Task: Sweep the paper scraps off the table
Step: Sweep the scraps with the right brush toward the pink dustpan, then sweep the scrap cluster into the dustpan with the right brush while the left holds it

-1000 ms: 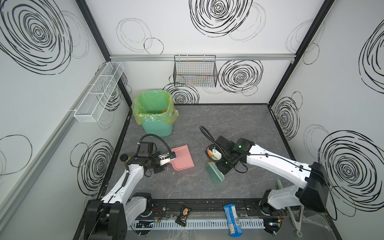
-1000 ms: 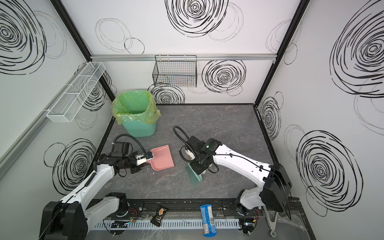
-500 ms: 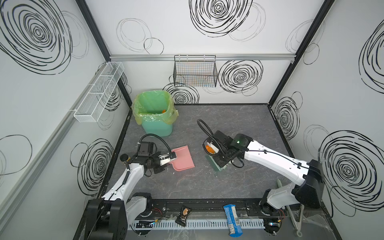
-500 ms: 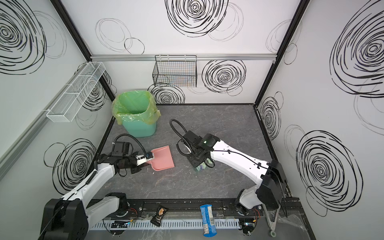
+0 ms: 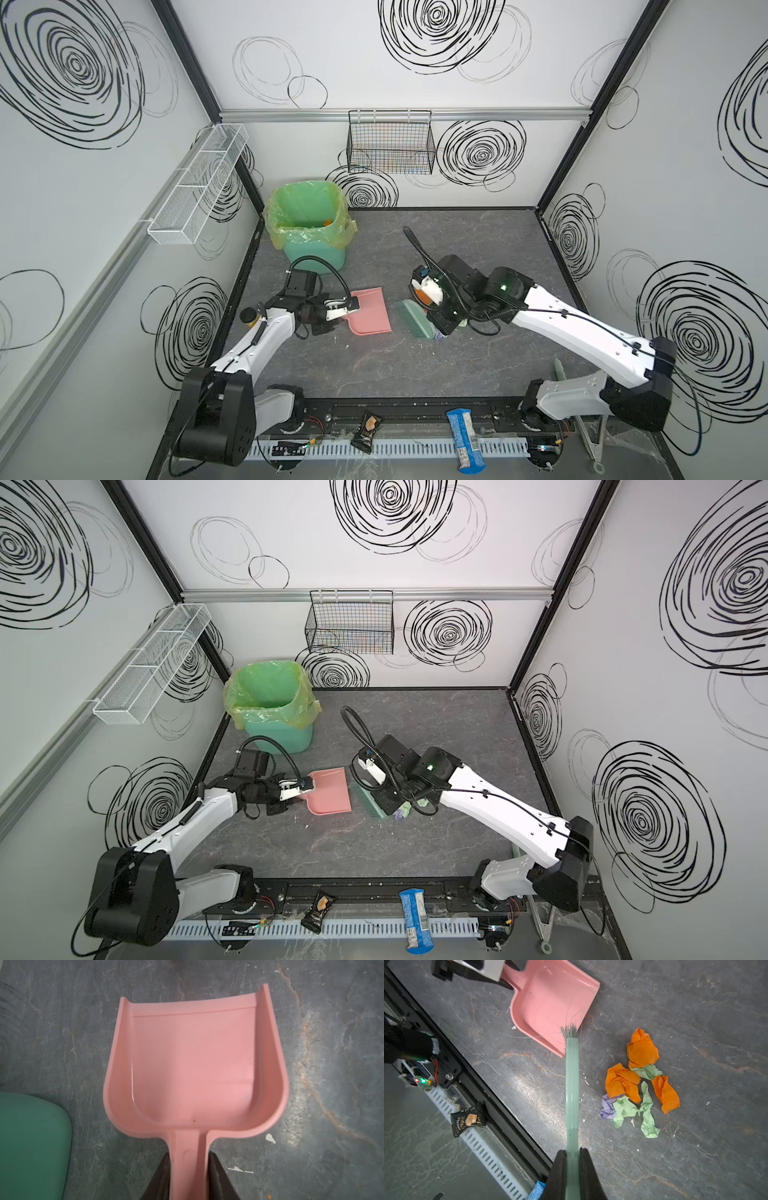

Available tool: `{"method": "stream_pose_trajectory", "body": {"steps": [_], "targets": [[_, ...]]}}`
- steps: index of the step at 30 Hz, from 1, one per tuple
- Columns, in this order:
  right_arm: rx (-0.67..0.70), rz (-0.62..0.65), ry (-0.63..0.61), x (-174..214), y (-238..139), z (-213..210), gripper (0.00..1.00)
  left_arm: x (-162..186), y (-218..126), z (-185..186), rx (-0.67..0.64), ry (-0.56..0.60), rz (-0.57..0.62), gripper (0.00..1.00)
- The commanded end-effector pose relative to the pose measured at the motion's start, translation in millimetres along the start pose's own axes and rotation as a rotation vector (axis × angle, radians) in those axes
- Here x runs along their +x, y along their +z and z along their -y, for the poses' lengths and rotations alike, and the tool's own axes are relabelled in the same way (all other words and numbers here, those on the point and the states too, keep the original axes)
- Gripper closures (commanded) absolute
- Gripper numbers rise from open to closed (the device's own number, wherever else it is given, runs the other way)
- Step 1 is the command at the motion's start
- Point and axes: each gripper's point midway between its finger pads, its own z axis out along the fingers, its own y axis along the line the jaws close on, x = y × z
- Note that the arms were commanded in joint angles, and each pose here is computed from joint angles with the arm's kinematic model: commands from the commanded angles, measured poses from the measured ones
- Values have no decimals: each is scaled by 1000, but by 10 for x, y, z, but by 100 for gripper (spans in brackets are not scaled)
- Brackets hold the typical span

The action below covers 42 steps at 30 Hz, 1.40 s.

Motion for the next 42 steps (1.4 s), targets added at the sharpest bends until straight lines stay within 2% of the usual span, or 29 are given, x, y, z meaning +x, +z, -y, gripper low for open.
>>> {"method": "stream_pose_trajectory", "body": {"steps": [1,3,5,8,10,13,18,28,42], "targets": [[101,220,175,-280,-559,302,100,-85,24,-135,7,61,-23,100],[162,320,301,-336,-844,538,100,-138,48,-199,9,77,-32,100],[293,382,473,-283,-1117,914,100,-196,74,-256,7,96,-40,100],[522,349,639,33,-1260,1417,100,-298,128,-323,5,137,-61,100],[651,240,675,299,-1141,1647,100,-354,183,-360,10,169,-83,100],[713,105,703,602,-824,1791,100,-414,256,-400,34,208,-117,100],[806,-31,702,891,-525,1911,100,-452,369,-459,57,258,-177,100],[815,-285,717,1232,71,1855,100,-525,615,-412,106,300,-233,100],[624,-250,623,825,706,1235,100,-663,801,-197,146,306,-210,100]]}}
